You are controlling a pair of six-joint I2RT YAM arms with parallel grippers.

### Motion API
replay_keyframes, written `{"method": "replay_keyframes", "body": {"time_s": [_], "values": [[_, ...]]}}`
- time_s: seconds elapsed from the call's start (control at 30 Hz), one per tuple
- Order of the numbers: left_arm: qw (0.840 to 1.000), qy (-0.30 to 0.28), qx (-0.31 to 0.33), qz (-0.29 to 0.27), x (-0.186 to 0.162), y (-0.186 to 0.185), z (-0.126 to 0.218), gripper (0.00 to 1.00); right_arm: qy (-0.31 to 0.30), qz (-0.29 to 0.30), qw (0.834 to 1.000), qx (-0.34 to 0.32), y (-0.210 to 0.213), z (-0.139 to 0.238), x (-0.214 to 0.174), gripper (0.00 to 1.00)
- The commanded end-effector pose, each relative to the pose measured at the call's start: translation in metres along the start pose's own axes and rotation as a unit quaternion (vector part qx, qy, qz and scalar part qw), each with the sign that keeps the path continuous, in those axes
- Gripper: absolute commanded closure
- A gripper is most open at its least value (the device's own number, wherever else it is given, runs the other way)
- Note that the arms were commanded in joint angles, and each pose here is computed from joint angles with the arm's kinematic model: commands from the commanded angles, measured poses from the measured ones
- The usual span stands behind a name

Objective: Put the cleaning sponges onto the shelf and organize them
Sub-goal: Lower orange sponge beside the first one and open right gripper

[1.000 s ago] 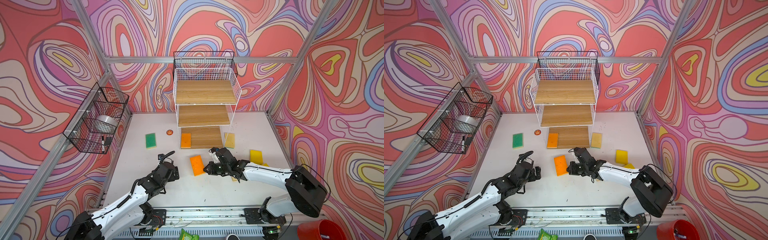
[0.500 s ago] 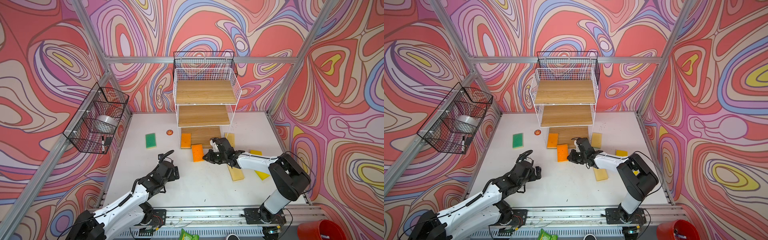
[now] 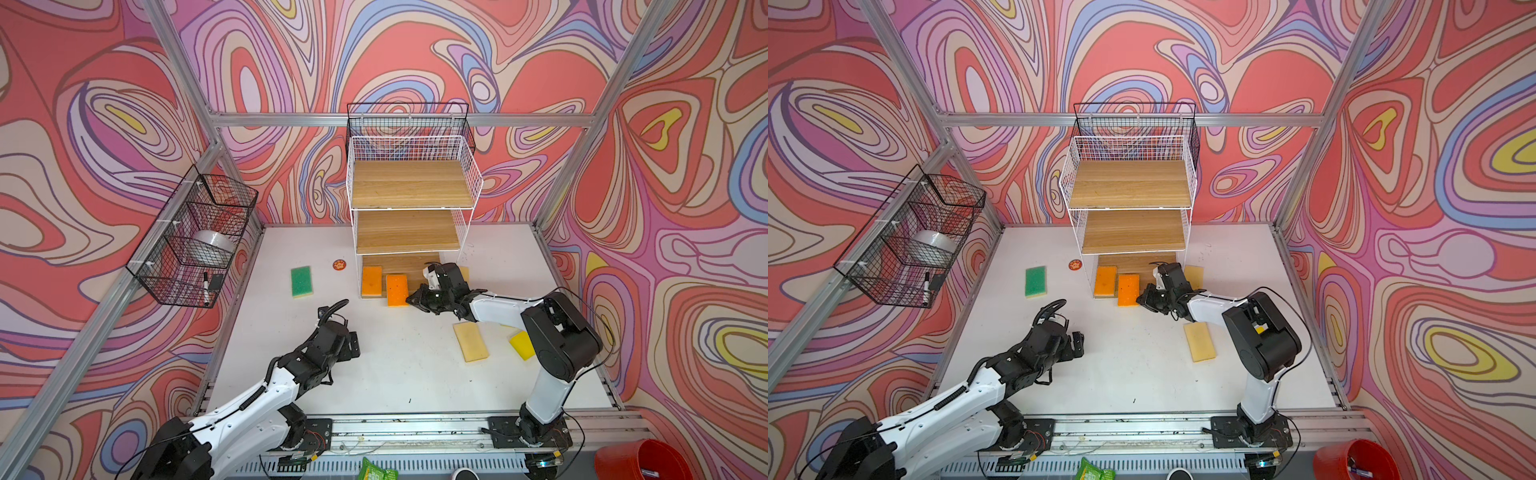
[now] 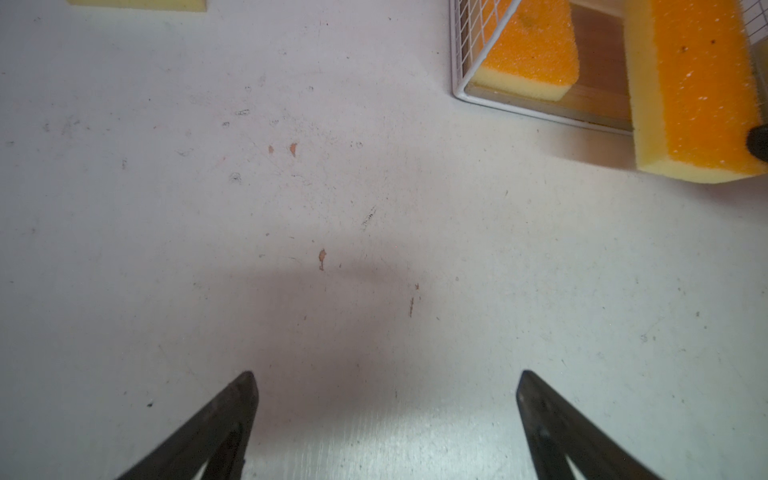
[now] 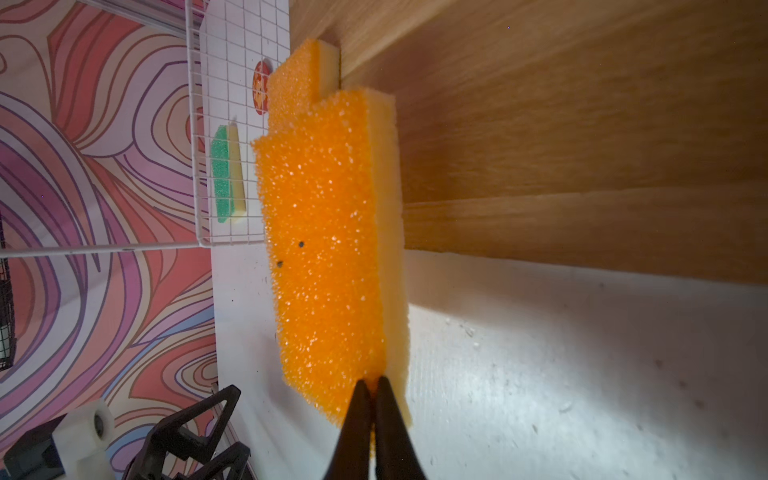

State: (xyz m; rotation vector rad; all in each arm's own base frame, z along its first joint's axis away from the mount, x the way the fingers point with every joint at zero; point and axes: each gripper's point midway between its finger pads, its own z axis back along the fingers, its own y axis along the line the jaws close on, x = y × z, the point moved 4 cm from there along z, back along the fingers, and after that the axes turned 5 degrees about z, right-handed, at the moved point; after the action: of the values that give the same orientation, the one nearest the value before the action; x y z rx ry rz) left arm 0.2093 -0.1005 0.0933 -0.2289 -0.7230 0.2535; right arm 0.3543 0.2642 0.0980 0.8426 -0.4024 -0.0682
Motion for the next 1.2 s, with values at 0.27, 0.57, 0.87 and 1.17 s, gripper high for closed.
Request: {"method": "replay_keyframes", "body": {"time_s": [0.27,0.57,0.87,1.17], "values": [[1.000,-0.001,0.000,-0.002,-0.001,0.002,-0.001,0.02,-0.005,-0.001,1.000,0.002,-0.006,-0.017,0.023,1.00],[1.000,0.000,-0.001,-0.003,-0.002,0.002,-0.002,0.02,-0.012,-0.003,1.000,-0.004,-0.008,-0.025,0.033,1.00],[1.000,0.000,-0.003,-0.004,-0.003,0.001,-0.002,0.02,-0.020,-0.008,1.000,-0.004,-0.012,-0.029,0.042,1.00],[1.000,0.003,-0.004,-0.005,-0.003,0.001,-0.002,0.02,-0.020,-0.009,1.000,-0.003,-0.014,-0.036,0.046,1.00]]}}
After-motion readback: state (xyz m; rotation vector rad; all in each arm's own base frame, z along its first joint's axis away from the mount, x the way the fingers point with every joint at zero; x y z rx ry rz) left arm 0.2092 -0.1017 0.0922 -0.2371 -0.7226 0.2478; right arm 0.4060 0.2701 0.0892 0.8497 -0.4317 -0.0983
